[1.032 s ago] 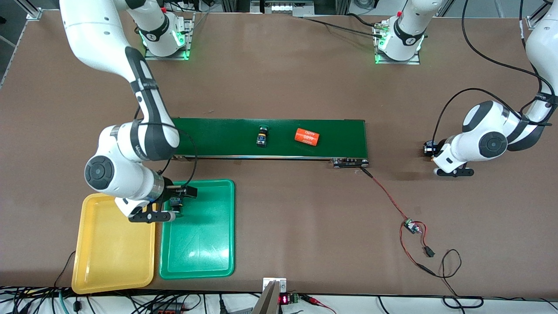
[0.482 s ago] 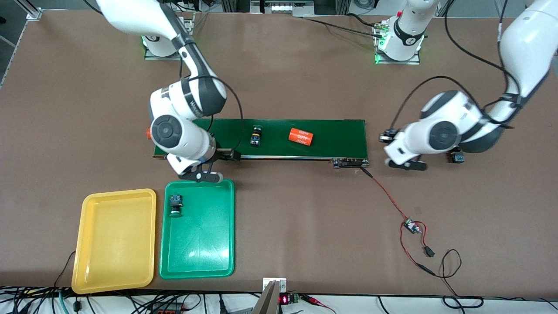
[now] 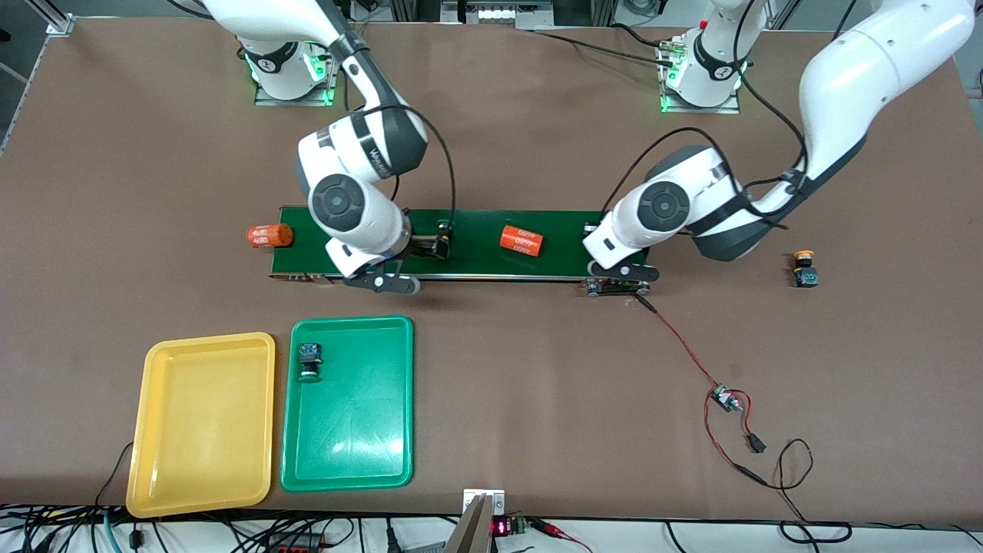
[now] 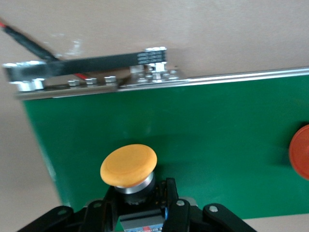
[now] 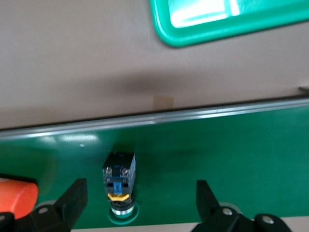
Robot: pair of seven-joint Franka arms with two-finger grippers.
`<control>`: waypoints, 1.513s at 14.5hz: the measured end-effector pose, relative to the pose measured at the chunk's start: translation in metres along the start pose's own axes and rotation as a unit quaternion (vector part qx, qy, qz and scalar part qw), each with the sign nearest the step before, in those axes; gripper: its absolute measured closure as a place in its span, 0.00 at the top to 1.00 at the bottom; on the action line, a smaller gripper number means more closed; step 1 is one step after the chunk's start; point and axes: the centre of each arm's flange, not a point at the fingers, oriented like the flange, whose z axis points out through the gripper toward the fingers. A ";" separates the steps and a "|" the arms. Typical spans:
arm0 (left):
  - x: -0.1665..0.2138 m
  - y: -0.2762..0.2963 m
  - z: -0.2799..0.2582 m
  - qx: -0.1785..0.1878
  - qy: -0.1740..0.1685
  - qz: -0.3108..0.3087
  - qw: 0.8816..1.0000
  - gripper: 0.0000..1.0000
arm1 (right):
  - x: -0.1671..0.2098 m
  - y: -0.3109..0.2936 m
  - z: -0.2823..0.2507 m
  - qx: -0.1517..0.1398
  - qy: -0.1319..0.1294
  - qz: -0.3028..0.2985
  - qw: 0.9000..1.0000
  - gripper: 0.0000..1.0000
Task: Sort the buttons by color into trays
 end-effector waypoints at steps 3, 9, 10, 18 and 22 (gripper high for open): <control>0.008 -0.006 -0.002 -0.003 0.003 -0.023 1.000 0.55 | -0.013 -0.005 0.023 -0.017 -0.002 -0.007 1.000 1.00; 0.045 -0.062 -0.068 0.033 -0.009 -0.086 0.996 1.00 | -0.017 0.002 0.057 -0.030 -0.009 -0.005 0.999 0.72; 0.051 -0.074 -0.084 0.041 -0.012 -0.097 0.994 1.00 | -0.017 0.002 0.058 -0.031 -0.009 -0.005 0.999 0.72; 0.096 -0.284 -0.064 0.054 -0.067 -0.121 0.989 1.00 | -0.007 0.003 0.050 -0.022 0.006 0.000 1.000 0.33; 0.088 -0.379 -0.038 0.044 -0.098 -0.102 0.989 1.00 | 0.027 0.010 0.000 0.009 0.048 0.017 0.999 0.33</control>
